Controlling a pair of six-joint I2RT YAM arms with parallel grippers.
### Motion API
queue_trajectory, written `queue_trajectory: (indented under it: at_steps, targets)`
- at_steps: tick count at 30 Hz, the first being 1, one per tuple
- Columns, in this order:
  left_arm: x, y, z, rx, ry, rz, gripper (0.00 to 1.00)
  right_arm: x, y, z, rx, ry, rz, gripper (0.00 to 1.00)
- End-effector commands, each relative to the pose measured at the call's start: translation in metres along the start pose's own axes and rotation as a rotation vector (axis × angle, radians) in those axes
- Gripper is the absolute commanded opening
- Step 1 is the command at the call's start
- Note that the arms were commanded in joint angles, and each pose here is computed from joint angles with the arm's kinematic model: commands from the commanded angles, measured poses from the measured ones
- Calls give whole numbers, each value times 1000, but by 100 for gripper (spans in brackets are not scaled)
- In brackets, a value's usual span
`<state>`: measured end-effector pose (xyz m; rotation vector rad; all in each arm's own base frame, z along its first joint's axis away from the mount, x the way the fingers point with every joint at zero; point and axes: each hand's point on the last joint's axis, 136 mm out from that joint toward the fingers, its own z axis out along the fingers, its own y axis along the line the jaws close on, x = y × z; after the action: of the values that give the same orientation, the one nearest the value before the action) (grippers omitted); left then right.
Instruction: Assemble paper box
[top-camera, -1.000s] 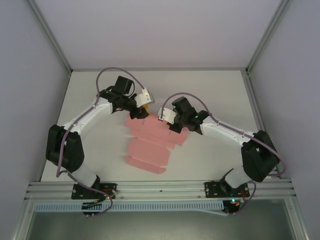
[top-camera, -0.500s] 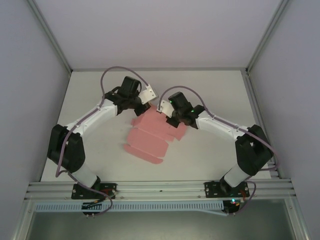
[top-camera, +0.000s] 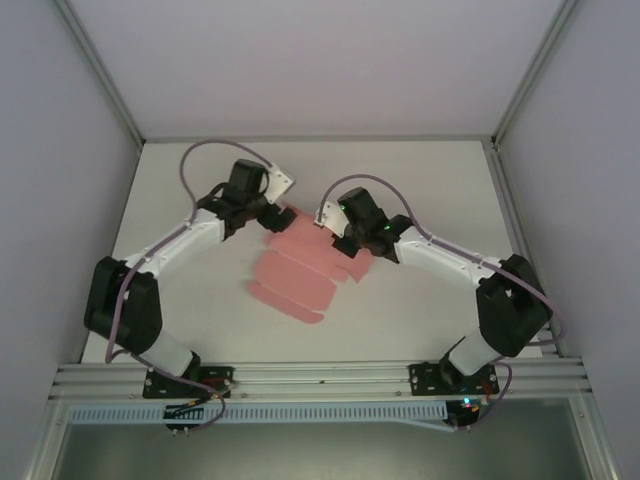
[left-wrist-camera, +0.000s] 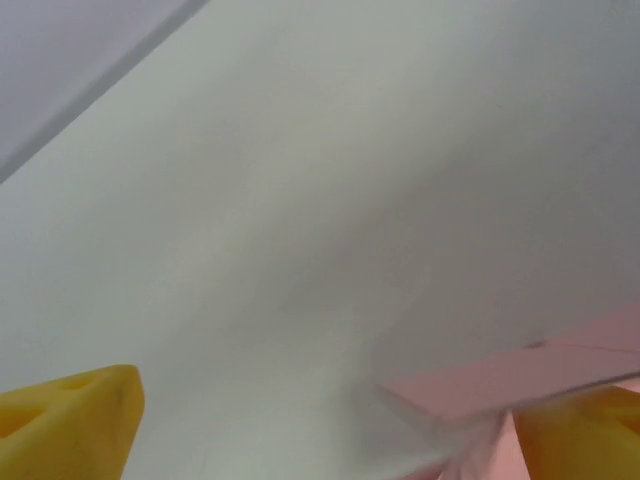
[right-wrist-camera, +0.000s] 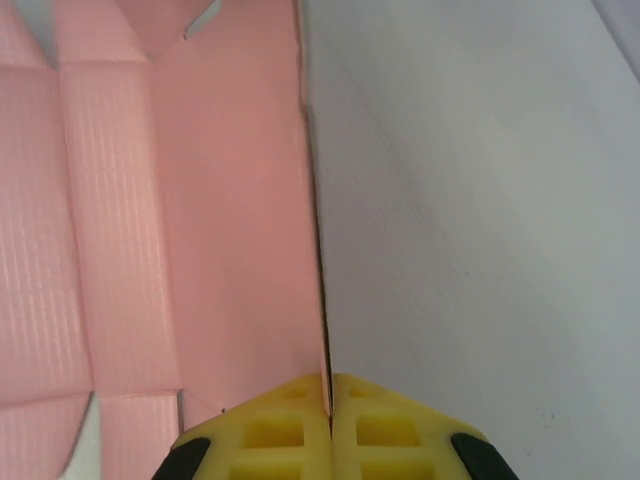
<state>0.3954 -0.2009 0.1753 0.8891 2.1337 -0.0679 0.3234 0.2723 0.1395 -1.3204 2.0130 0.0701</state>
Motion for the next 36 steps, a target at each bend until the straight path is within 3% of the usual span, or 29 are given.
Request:
queue_trajectory:
  at_steps: [1,6,10,14,19,25,32,36]
  targets:
    - [15,35,-10,-89,-16,-118,96,-6,-1,-12,-17,-57,10,0]
    - [27,28,3,-39,-17,-136,100,-19,17,-21,-124,-144,-29,0]
    - [13,21,8,64,-78,-194,99,-20,30,-24,-196,-171,-66,0]
    - [2,9,-2,142,-135,-186,97,-14,17,-16,-135,-118,-44,0]
    - [-5,14,-40,97,-177,-176,100,0,3,-7,-61,-44,-39,0]
    - [-16,61,-77,-154,-200,-280,100,0,3,-6,-66,-40,-39,0]
    - [-32,54,-54,-63,-174,-263,100,-9,2,-7,-71,-73,-32,0]
    - [-25,27,-34,18,-118,-174,100,-12,0,-8,-65,-84,-22,0]
